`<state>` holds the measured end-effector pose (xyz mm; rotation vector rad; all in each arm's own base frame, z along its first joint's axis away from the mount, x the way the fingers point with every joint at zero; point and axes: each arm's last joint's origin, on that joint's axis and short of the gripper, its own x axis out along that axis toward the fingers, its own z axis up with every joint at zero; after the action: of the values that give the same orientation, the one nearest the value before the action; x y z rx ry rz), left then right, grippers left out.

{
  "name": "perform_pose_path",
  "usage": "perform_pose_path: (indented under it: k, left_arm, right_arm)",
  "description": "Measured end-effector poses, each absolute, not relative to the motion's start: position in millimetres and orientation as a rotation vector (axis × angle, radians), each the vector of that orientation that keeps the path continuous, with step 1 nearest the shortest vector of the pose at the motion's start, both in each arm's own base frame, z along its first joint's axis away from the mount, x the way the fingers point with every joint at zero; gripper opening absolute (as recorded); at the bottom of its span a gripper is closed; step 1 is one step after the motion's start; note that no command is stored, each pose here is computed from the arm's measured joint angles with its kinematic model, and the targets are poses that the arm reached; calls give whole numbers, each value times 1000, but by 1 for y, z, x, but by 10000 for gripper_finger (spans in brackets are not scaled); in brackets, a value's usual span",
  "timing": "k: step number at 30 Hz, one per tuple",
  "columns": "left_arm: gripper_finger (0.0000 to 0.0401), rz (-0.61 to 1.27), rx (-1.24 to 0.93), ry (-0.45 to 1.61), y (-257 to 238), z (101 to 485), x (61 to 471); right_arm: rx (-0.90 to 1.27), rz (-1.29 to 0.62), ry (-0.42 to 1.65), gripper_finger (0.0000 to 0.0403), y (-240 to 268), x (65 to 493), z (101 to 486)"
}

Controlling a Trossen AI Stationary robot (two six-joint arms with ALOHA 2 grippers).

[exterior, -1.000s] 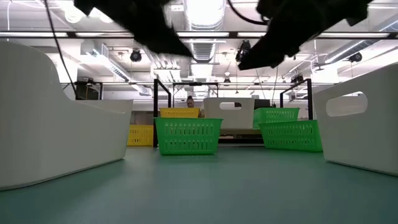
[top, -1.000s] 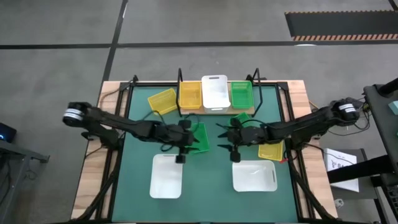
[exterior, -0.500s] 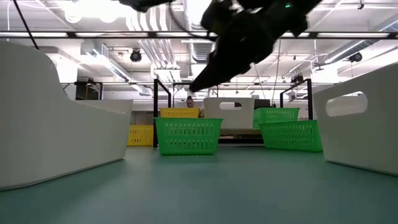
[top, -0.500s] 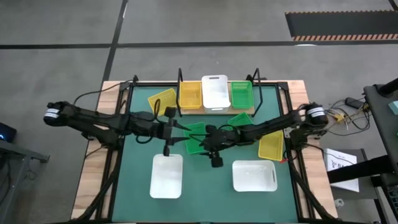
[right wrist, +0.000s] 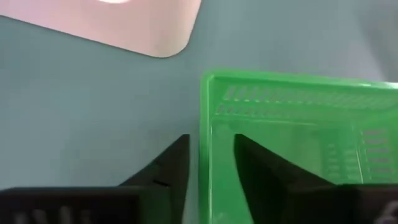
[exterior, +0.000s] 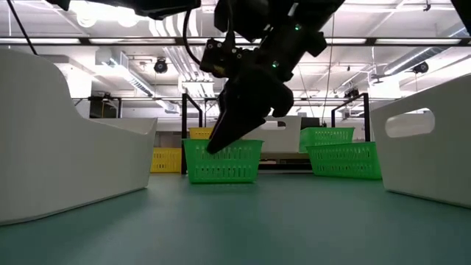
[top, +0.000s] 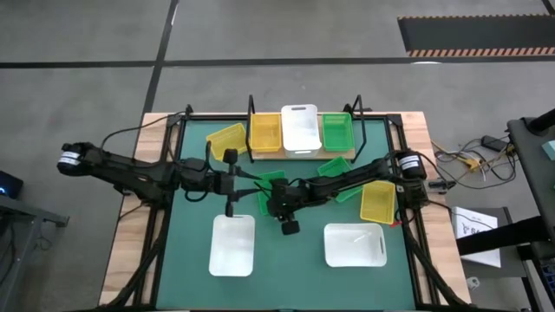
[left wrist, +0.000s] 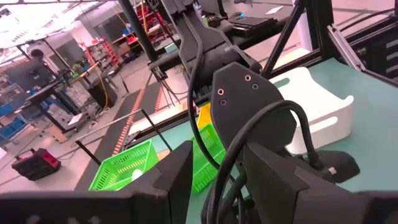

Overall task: Stack baskets on shelf by color
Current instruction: Stack the left green bin on top of the green bin on the shelf

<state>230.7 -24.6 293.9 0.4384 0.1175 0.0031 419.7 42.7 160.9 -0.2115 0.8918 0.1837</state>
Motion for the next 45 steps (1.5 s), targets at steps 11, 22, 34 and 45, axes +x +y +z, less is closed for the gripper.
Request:
perform_pose_path:
  k: [11,22,34,45]
  left_arm:
    - [128,8,414,107,-25,295,230]
    - [128,22,377,49,-25,303,226]
    - [128,22,375,43,-25,304,226]
    - [128,23,375,39,-25,304,226]
  right_arm:
    - [-262,222,908,11,49,409,184]
    - [-284,255,917,9,57,349,270]
    - [-400,-141,861,9,1,271,339]
    - [-360,-263,942,9,-79,230,307]
